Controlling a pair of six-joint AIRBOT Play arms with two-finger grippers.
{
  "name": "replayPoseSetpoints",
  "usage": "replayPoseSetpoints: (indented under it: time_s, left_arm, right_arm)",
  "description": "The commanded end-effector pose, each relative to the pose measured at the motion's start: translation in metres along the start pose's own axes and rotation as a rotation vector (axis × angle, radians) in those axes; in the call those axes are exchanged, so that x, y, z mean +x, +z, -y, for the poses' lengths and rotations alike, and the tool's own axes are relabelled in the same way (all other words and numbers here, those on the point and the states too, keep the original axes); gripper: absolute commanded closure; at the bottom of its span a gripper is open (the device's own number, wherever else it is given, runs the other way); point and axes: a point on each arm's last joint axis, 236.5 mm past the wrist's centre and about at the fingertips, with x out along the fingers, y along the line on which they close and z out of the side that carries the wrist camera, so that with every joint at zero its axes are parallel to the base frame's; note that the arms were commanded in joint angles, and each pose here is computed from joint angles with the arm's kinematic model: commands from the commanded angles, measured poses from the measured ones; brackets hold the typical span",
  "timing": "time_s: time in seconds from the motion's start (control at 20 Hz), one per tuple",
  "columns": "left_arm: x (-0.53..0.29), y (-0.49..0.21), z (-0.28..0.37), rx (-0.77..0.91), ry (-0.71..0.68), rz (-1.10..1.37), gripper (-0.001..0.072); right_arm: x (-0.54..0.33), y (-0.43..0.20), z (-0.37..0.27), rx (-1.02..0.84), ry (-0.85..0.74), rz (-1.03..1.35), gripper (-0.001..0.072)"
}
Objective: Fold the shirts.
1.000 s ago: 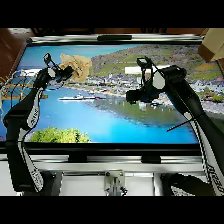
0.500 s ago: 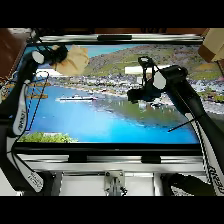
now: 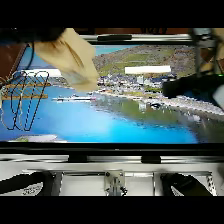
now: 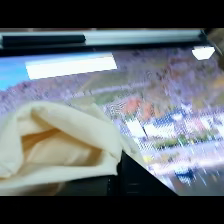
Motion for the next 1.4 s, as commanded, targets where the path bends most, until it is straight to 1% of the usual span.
replayPoseSetpoints:
  time_s: [0.0, 0.15, 0.25, 0.3, 0.4, 0.55, 0.6, 0.65, 0.7, 0.75, 0.85, 0.95, 1.05, 1.2, 1.35]
  left_arm:
    - [0.000, -0.109, 0.068, 0.021, -0.089, -0.341, 0.0678]
    - [0.048, -0.210, 0.133, 0.001, -0.179, -0.496, 0.0677]
    - [0.073, -0.278, 0.166, -0.066, -0.197, -0.564, 0.0675]
    - [0.080, -0.304, 0.174, -0.113, -0.185, -0.597, 0.0599]
    - [0.085, -0.335, 0.172, -0.214, -0.128, -0.669, 0.0000]
    - [0.068, -0.322, 0.133, -0.162, -0.082, -0.723, -0.0009]
    - [0.055, -0.314, 0.108, -0.136, -0.041, -0.745, -0.0009]
    - [0.042, -0.308, 0.079, -0.117, 0.019, -0.761, -0.0009]
    - [0.028, -0.304, 0.049, -0.105, 0.094, -0.785, -0.0009]
    - [0.014, -0.303, 0.024, -0.108, 0.157, -0.812, -0.0009]
    - [-0.002, -0.313, 0.001, -0.141, 0.185, -0.858, -0.0009]
    - [0.000, -0.339, 0.000, -0.187, 0.171, -0.899, -0.0009]
    - [0.022, -0.359, 0.018, -0.282, 0.090, -0.862, -0.0009]
    - [0.064, -0.347, 0.043, -0.473, -0.024, -0.684, -0.0009]
    - [0.096, -0.328, 0.040, -0.548, -0.036, -0.554, -0.0009]
  right_arm:
    - [-0.061, -0.010, 0.031, 0.070, -0.036, 0.091, 0.0199]
    - [-0.067, -0.039, 0.032, 0.094, -0.032, -0.009, 0.0199]
    - [-0.059, -0.055, 0.025, 0.086, -0.015, -0.075, 0.0199]
    - [-0.053, -0.061, 0.021, 0.079, -0.006, -0.101, 0.0199]
    - [-0.033, -0.079, 0.017, 0.060, -0.016, -0.159, 0.0198]
    - [-0.001, -0.111, 0.012, 0.023, -0.032, -0.253, 0.0197]
    - [0.011, -0.124, 0.012, 0.005, -0.042, -0.285, 0.0195]
    - [0.023, -0.136, 0.011, -0.001, -0.043, -0.310, 0.0169]
    - [0.035, -0.146, 0.007, 0.008, -0.027, -0.330, 0.0169]
    - [0.046, -0.155, 0.001, 0.039, 0.010, -0.350, 0.0169]
    - [0.068, -0.161, -0.023, 0.127, 0.158, -0.395, 0.0169]
    - [0.091, -0.153, -0.045, 0.240, 0.316, -0.422, 0.0169]
    - [0.120, -0.150, -0.053, 0.365, 0.407, -0.465, 0.0169]
    - [0.156, -0.175, -0.060, 0.432, 0.439, -0.606, 0.0169]
    - [0.175, -0.206, -0.074, 0.420, 0.465, -0.746, 0.0169]
